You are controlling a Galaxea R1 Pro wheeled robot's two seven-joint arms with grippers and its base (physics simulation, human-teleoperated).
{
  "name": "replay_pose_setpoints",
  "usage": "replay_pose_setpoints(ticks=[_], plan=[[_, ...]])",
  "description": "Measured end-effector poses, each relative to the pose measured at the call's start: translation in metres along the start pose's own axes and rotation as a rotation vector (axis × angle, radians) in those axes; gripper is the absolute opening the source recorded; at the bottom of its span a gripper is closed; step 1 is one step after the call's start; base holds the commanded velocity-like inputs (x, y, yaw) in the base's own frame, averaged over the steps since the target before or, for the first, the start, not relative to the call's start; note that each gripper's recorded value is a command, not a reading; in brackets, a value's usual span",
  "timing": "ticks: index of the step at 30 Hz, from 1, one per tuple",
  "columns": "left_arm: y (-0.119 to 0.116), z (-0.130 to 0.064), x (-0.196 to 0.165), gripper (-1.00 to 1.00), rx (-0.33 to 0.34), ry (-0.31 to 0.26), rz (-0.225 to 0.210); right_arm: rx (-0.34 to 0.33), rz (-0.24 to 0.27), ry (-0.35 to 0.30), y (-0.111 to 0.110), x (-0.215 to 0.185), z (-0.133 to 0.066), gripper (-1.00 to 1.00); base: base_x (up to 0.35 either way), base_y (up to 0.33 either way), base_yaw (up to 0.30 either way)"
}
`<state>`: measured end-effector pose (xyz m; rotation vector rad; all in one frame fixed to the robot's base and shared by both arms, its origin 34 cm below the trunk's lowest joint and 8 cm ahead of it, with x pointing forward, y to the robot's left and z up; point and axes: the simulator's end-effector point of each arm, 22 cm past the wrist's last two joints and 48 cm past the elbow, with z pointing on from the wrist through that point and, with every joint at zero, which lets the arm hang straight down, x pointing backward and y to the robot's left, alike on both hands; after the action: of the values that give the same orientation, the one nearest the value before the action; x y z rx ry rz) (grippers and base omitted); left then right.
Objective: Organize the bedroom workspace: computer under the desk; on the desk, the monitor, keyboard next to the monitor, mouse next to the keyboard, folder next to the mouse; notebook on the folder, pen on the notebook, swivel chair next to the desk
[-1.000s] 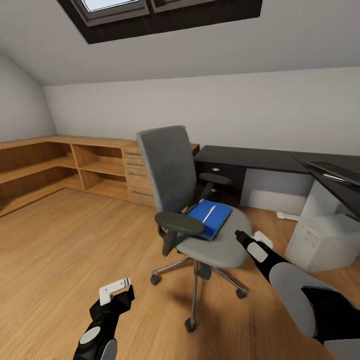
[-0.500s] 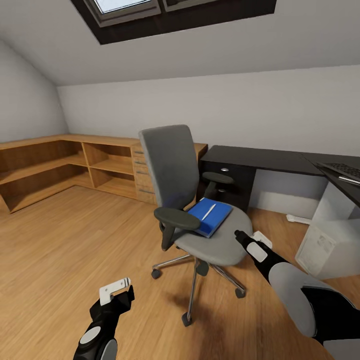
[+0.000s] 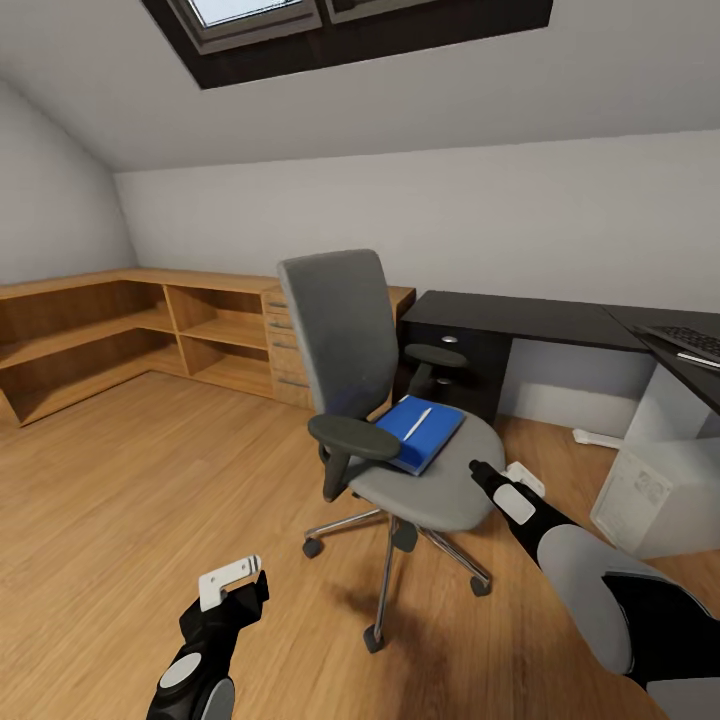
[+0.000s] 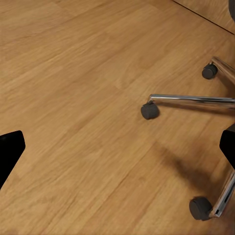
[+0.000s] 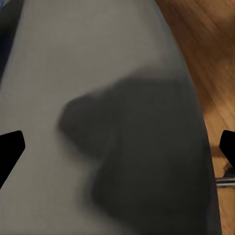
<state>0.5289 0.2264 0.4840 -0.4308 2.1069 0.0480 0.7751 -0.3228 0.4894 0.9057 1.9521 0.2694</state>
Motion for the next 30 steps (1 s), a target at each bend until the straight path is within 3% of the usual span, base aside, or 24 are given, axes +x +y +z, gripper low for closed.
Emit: replay_pose_setpoints(ticks=[13,16,17,18,30], plan=[[0.001,0.0,0.0,1.0,-0.001,0.002,0.001,0.015,0.014,-0.009,-0.011,-0.009,0.001,1.0,0.002,0.0,0.0],[0.001,0.0,0.0,1.0,-0.001,0.001,0.002,0.028,0.048,-0.018,-0.022,-0.019,0.002,1.0,0.137,0.0,0.0],[0.001,0.0,0.0,1.0,-0.001,0.0,0.002,0.041,0.096,-0.027,-0.032,-0.028,0.002,1.0,0.262,0.0,0.0],[0.001,0.0,0.0,1.0,-0.001,0.0,0.002,0.043,0.104,-0.028,-0.034,-0.029,0.002,1.0,0.259,0.0,0.0],[0.001,0.0,0.0,1.0,-0.002,0.001,0.002,0.052,0.13,-0.035,-0.042,-0.036,0.003,1.0,0.073,0.0,0.0]])
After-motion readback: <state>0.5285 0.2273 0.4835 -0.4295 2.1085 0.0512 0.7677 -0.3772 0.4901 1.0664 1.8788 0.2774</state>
